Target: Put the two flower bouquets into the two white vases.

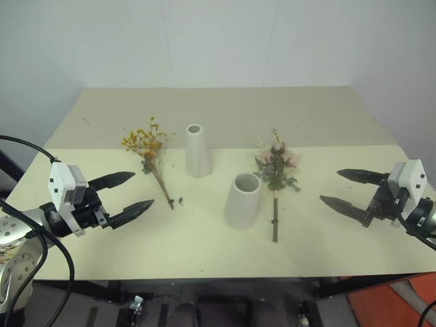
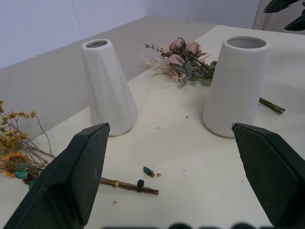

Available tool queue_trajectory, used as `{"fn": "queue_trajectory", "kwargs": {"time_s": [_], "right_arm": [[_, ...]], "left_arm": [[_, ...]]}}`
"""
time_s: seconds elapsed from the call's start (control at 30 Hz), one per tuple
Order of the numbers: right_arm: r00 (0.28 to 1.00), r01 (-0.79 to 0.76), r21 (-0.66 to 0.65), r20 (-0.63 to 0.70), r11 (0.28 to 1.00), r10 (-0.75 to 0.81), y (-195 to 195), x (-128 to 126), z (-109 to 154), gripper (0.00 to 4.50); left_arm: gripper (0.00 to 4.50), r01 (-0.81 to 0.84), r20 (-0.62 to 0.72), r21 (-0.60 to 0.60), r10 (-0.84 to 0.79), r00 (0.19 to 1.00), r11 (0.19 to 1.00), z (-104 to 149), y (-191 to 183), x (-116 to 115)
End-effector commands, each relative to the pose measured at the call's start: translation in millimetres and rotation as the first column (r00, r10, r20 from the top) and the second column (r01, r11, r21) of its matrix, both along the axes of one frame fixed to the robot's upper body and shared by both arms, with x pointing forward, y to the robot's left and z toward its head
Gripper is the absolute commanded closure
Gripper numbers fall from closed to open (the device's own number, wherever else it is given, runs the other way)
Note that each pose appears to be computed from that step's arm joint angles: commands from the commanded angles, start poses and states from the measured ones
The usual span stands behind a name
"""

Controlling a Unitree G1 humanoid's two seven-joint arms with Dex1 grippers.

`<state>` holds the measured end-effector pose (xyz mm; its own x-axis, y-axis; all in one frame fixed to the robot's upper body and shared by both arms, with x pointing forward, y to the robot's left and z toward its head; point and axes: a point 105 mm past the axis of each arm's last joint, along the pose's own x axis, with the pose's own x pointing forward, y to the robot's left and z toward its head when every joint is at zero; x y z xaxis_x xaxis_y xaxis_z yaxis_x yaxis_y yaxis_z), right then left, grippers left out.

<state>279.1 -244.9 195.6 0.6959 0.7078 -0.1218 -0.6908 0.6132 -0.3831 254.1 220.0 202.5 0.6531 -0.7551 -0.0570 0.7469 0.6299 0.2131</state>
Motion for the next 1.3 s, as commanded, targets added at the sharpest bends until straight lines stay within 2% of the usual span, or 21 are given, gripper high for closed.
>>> {"fn": "queue_trajectory", "kwargs": {"time_s": [0.03,0.5,0.63,0.77,0.97,1.03,1.17,1.3], "right_arm": [[0.997,0.004,-0.012,0.074,1.000,-0.003,-1,-4,14,0.20],[0.997,0.002,-0.024,0.080,1.000,0.000,0,-5,15,0.20],[0.996,-0.015,-0.018,0.093,1.000,0.016,4,-4,18,0.20],[0.994,-0.032,-0.019,0.107,0.999,0.034,9,-1,21,0.20],[0.991,-0.054,-0.025,0.123,0.998,0.057,14,3,24,0.20],[0.989,-0.067,-0.028,0.129,0.997,0.070,16,5,26,0.20],[0.980,-0.109,-0.045,0.159,0.993,0.115,23,10,36,0.20],[0.972,-0.150,-0.067,0.171,0.986,0.159,28,17,43,0.20]], "left_arm": [[0.02,0.009,0.038,0.017,-0.010,0.999,1.000,9,-2,0],[0.02,0.005,0.052,0.004,-0.005,0.999,1.000,9,-5,4],[0.02,-0.149,-0.018,0.077,0.151,0.988,0.986,3,4,25],[0.02,-0.249,-0.059,0.084,0.254,0.965,0.965,8,3,43],[0.02,-0.443,-0.198,0.148,0.465,0.863,0.884,2,0,84],[0.02,-0.456,-0.248,0.160,0.483,0.840,0.875,0,-8,92],[0.02,-0.513,-0.378,0.208,0.552,0.743,0.833,-9,-15,108],[0.02,-0.563,-0.449,0.242,0.605,0.657,0.790,-23,-15,121]]}}
